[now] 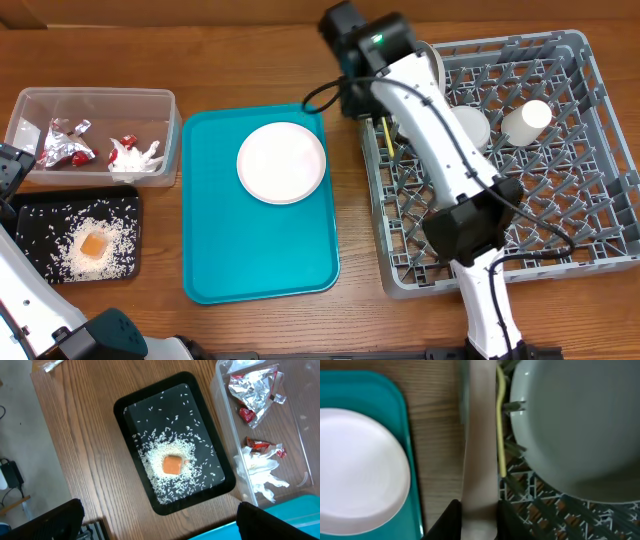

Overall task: Sort waste into correct bins and load items into the dishwasher rack
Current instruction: 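Lift the pink fork and carry it to the rack's left side, then insert the fork handle-down into a rack slot with the right gripper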

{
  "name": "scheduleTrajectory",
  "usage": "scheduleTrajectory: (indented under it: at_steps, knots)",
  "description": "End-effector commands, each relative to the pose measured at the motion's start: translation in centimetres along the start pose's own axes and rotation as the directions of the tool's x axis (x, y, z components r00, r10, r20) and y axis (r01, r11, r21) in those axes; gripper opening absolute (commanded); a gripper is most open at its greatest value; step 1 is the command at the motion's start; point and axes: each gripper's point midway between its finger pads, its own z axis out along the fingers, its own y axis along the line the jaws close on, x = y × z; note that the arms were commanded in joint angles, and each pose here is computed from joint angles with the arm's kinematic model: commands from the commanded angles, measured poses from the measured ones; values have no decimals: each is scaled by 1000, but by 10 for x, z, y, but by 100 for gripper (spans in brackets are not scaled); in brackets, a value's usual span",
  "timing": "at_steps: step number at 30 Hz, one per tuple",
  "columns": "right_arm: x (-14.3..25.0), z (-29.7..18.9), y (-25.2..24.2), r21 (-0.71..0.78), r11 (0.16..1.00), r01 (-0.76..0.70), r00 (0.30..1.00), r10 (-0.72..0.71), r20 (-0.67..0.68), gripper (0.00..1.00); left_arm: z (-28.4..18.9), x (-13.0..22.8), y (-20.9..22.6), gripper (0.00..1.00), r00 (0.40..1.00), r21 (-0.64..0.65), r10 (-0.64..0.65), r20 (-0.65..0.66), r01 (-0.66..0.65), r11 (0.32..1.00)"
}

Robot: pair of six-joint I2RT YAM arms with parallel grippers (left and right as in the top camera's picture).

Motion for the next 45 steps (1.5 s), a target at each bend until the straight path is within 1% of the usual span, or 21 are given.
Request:
scheduleTrajectory:
  at_steps: [1, 6, 11, 18, 23, 25, 31, 32, 36, 37, 38, 39, 40, 45]
  knots:
    - [-3, 5, -6, -71, 997, 6, 999, -9, -34, 4, -3, 0, 0, 100, 1000, 8, -16, 5, 16, 1000]
    - [-4, 13, -20, -71, 997, 11, 998, -16, -59, 4, -3, 0, 0, 100, 1000, 8, -16, 5, 16, 1000]
    - [6, 24, -18, -131, 986, 106, 986, -121, -114, 4, -3, 0, 0, 99, 1000, 8, -16, 5, 16, 1000]
    - [11, 38, -33, -107, 991, 83, 981, -100, -164, 4, -3, 0, 0, 100, 1000, 8, -16, 5, 16, 1000]
    - [9, 40, -38, -121, 991, 61, 983, -81, -167, 4, -3, 0, 0, 100, 1000, 8, -16, 5, 16, 1000]
    - [9, 40, -38, -127, 990, 66, 982, -86, -166, 5, -3, 0, 0, 100, 1000, 8, -16, 5, 16, 1000]
    - [9, 39, -35, -148, 986, 81, 981, -105, -164, 14, -3, 0, 0, 100, 1000, 8, -16, 5, 16, 1000]
    - [9, 39, -34, -150, 985, 80, 981, -104, -163, 17, -3, 0, 0, 100, 1000, 8, -16, 5, 16, 1000]
    - [9, 39, -33, -155, 985, 79, 981, -104, -164, 52, -3, 0, 0, 100, 1000, 8, -16, 5, 16, 1000]
    - [9, 39, -33, -155, 985, 76, 981, -102, -165, 64, -3, 0, 0, 100, 1000, 8, -16, 5, 16, 1000]
    - [9, 39, -33, -155, 985, 76, 981, -102, -165, 73, -3, 0, 0, 100, 1000, 8, -16, 5, 16, 1000]
    - [9, 39, -33, -155, 985, 76, 981, -102, -165, 78, -3, 0, 0, 100, 1000, 8, -16, 5, 16, 1000]
    - [9, 39, -33, -155, 985, 76, 981, -102, -165, 81, -3, 0, 0, 100, 1000, 8, -16, 5, 16, 1000]
    - [11, 36, -29, -163, 983, 79, 980, -107, -168, 81, -3, 0, 0, 100, 1000, 8, -16, 5, 16, 1000]
